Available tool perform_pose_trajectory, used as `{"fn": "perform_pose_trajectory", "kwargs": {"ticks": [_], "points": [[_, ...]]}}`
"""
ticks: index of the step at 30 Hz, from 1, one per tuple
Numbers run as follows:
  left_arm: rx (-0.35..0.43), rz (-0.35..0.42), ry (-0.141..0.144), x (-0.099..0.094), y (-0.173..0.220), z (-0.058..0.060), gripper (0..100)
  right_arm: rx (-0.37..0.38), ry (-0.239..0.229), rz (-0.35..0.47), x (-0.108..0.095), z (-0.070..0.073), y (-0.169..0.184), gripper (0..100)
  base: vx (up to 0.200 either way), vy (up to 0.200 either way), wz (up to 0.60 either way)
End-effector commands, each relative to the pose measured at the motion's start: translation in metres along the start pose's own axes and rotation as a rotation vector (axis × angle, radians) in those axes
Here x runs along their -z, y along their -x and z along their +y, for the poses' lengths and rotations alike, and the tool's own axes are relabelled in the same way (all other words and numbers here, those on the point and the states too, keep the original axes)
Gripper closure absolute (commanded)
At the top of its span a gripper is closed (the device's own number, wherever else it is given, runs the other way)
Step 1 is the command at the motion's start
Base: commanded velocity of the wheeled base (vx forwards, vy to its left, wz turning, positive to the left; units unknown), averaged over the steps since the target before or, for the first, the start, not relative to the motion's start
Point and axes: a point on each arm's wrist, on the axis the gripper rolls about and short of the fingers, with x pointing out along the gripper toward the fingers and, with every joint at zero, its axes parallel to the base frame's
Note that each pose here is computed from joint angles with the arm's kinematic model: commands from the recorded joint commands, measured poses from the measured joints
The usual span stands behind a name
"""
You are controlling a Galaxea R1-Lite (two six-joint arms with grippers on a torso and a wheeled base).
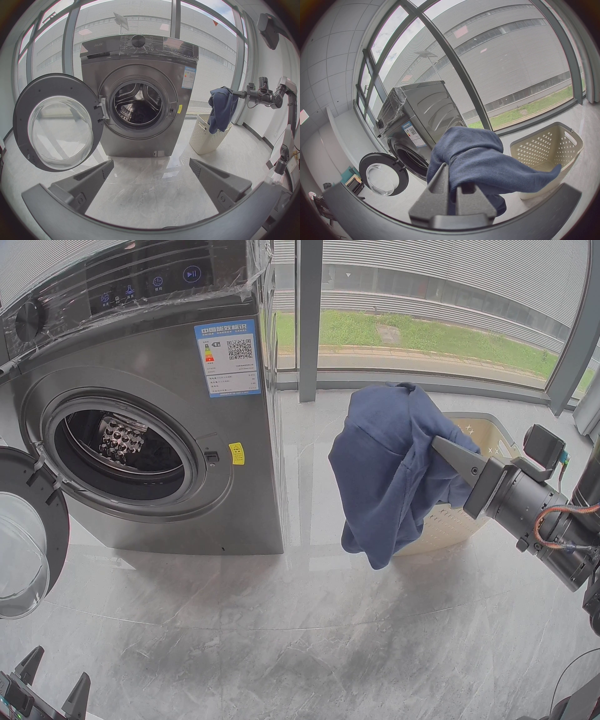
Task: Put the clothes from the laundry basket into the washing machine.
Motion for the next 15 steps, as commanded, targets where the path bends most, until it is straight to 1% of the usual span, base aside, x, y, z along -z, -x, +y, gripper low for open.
{"fn": "perform_pose_trajectory", "kwargs": {"ticks": [1,7,13,15], "points": [[-0.001,0.018,0.000,0.0044,-0.0013,0.0002,0,0.002,0.000,-0.001,-0.0002,-0.0004,0.0000,100,-0.200,0.000,0.00],[-0.001,0.018,0.000,0.0044,-0.0013,0.0002,0,0.002,0.000,-0.001,-0.0002,-0.0004,0.0000,100,-0.200,0.000,0.00],[-0.001,0.018,0.000,0.0044,-0.0013,0.0002,0,0.003,0.000,-0.002,-0.0003,-0.0008,-0.0001,100,0.000,0.000,0.00],[-0.001,0.018,0.000,0.0044,-0.0013,0.0002,0,0.002,0.000,-0.001,-0.0003,-0.0007,-0.0001,100,0.000,0.200,0.00]]}}
